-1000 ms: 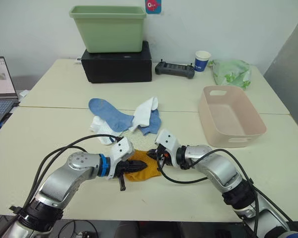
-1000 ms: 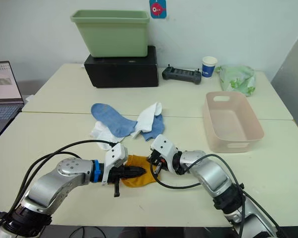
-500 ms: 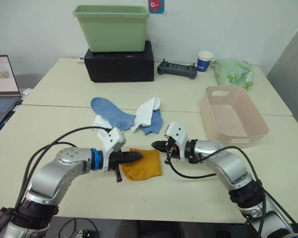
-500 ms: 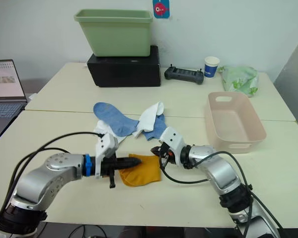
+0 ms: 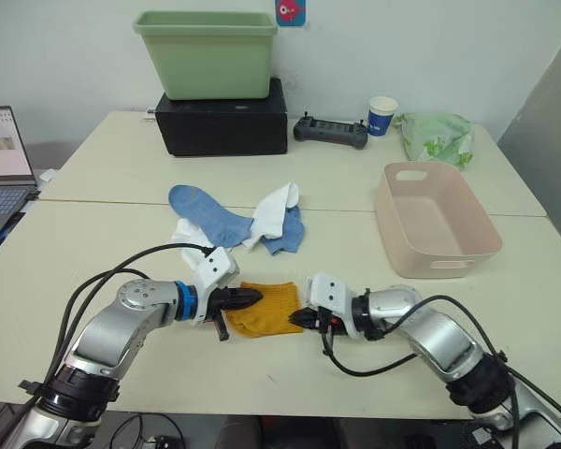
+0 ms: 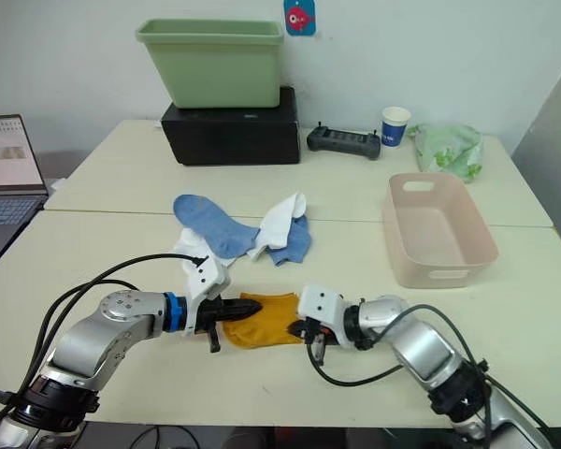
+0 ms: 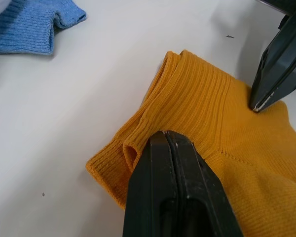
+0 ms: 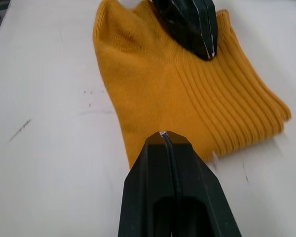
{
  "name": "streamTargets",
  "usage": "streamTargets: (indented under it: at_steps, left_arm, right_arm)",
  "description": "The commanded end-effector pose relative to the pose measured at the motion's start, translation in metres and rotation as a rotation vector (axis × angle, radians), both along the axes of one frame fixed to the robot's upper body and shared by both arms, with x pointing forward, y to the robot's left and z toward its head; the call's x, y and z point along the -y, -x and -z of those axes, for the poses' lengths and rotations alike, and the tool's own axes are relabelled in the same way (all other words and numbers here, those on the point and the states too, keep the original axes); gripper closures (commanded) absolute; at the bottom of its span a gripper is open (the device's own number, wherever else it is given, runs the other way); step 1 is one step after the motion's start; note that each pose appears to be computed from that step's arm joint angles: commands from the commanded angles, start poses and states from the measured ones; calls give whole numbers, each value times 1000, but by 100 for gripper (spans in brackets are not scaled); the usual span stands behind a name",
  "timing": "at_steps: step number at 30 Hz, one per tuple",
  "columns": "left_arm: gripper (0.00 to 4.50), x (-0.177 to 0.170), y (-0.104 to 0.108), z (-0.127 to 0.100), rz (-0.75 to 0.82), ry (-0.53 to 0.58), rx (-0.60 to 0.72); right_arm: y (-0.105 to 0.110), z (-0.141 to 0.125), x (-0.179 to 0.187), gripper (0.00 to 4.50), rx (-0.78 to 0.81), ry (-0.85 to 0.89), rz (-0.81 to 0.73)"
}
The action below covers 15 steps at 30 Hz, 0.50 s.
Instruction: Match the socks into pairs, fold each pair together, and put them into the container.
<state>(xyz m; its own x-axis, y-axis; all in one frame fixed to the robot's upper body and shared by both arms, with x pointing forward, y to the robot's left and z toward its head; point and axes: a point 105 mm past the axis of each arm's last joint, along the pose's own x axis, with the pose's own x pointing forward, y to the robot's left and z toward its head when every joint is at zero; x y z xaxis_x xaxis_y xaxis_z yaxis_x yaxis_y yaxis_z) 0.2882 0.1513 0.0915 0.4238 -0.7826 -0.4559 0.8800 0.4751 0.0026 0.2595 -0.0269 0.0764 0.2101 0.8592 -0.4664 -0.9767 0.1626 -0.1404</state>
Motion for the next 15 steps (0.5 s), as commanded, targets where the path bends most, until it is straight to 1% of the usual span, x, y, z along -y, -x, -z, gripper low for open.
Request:
streamTargets:
  at_steps: [1,4,5,10,13,15]
  left_arm:
    - [450,4,6,-25,66,43,66]
    - [450,5,17,-35,148,12,69]
    - [450,4,19,-33,167,-13,59]
    - [450,-14,15,1,134,-148,7]
    - [450,-17,7,11,95,-150,3]
    - [450,-16,7,17,98,-158,-7]
  right_arm:
    - [2,-14,1,448,4,-69,15]
    - [0,-28,4,448,-4,-127,60]
    - [-2,-31,6,448,-1,-139,79]
    - [-10,-31,16,448,5,-123,149]
    - [-19,-36,20,448,36,-142,217]
    - [-22,-34,21,448,-9,-123,259]
